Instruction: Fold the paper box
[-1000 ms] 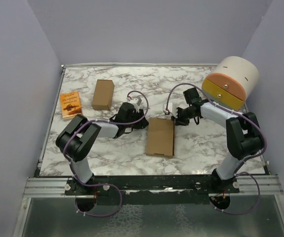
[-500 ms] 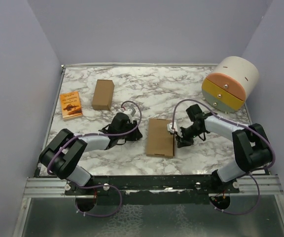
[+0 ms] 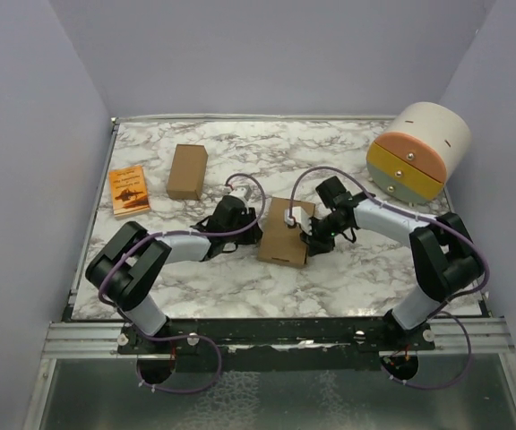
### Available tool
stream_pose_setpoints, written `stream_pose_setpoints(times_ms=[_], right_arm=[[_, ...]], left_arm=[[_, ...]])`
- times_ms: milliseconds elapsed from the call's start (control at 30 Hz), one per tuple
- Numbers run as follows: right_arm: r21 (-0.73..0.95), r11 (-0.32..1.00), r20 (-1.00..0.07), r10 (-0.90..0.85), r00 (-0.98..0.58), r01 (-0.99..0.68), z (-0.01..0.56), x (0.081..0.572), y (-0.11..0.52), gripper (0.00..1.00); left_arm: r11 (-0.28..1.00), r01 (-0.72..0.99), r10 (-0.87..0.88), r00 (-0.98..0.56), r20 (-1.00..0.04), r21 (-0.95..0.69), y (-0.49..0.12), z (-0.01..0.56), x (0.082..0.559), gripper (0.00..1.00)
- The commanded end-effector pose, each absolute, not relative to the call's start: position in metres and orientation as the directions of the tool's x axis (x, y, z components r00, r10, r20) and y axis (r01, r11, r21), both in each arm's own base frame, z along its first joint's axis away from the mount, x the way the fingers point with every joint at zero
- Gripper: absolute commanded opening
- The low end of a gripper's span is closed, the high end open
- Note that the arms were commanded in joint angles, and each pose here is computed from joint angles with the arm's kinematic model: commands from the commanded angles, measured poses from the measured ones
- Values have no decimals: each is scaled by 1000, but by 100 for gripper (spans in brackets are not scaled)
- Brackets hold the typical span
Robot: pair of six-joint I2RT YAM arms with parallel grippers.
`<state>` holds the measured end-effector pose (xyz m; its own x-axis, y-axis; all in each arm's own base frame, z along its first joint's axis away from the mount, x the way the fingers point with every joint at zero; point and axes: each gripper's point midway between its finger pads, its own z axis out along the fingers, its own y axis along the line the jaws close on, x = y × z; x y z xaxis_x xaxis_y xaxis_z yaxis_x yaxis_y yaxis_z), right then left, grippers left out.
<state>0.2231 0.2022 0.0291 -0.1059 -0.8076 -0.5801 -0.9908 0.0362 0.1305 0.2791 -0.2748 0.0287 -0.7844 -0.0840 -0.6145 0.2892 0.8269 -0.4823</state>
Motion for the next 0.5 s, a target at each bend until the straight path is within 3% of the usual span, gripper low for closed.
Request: stream_pose_setpoints(times_ms=[0,100,300,467], right_arm=[[-74,95,-649,-761,-24,-993,52,302,226,17],[-35,131,-656,-751,-77,-991,53,304,203,18],[-11,54,-683,-730,-32,-998,46,259,187,20],[-24,-17,-692,-721,29,-1000,33,248,186,12]], left_arm=[[784,309,-125,-771,-624,-538,-283,49,302,36],[809,288,-123,-770,-626,-513,-267,47,302,38],[826,264,-112,-789,-605,-497,-243,37,273,41],[813,254,-119,-809,-576,-524,-239,33,256,34]])
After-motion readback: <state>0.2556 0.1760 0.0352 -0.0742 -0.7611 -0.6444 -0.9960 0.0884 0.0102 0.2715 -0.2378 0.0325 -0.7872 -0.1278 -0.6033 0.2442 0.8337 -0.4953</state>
